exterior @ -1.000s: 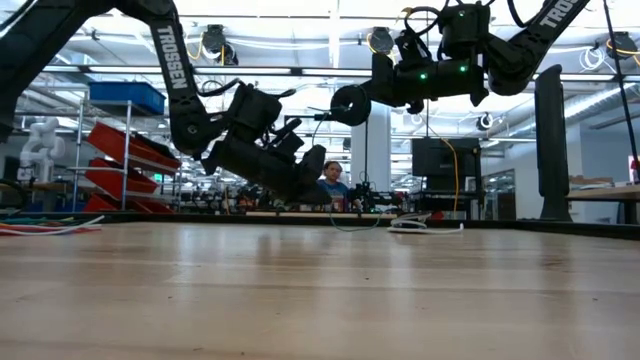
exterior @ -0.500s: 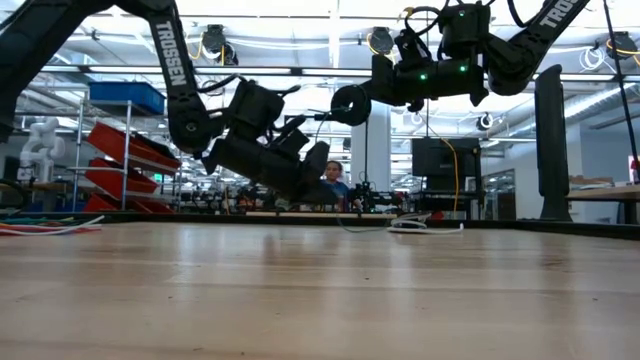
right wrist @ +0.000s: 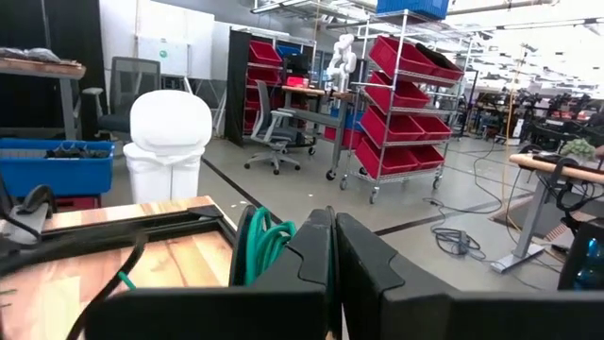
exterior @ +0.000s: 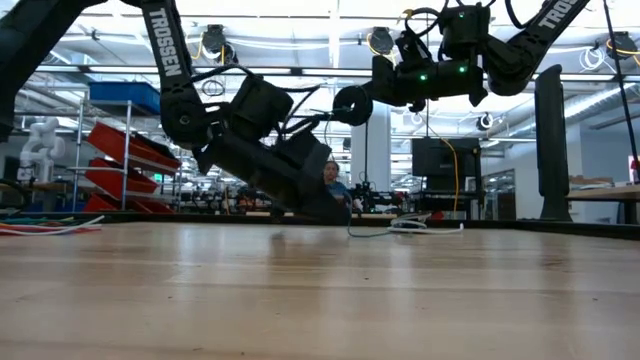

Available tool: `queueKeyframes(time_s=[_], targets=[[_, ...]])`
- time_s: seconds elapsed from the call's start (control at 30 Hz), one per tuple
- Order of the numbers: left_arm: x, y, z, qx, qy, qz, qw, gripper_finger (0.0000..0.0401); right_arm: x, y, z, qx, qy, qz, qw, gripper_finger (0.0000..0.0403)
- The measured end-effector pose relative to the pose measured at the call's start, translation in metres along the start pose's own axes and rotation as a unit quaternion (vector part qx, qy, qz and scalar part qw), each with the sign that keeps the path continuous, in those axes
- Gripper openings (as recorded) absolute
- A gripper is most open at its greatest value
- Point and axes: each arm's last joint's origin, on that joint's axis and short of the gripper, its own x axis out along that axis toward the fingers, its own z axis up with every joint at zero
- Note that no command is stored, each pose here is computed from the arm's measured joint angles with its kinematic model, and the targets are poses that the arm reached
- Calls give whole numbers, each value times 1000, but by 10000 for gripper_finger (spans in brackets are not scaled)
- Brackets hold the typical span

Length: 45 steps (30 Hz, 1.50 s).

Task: Coil cords
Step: Coil the green wire onto the spool

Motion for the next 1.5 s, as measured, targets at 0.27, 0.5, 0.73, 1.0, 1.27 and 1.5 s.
queueKeyframes(time_s=[0.27,0.5,0.73,1.0,1.27,1.5], targets=[[-1,-23,-18,42,84,-82,992,0,0,0,0,-2,1,1,1000,0],[-9,-28,-21,29,153,-119,981,0,0,0,-1,-3,5,1,1000,0],[-40,-34,-5,66,214,-65,972,10,0,0,-1,-3,7,2,1000,0],[-96,-56,33,300,78,239,920,16,0,0,-1,-3,8,3,1000,0],[-87,-21,11,273,-1,265,925,49,0,0,1,0,-4,5,1000,0],[-66,-15,12,253,-77,259,929,150,0,1,0,8,1,7,1000,0]])
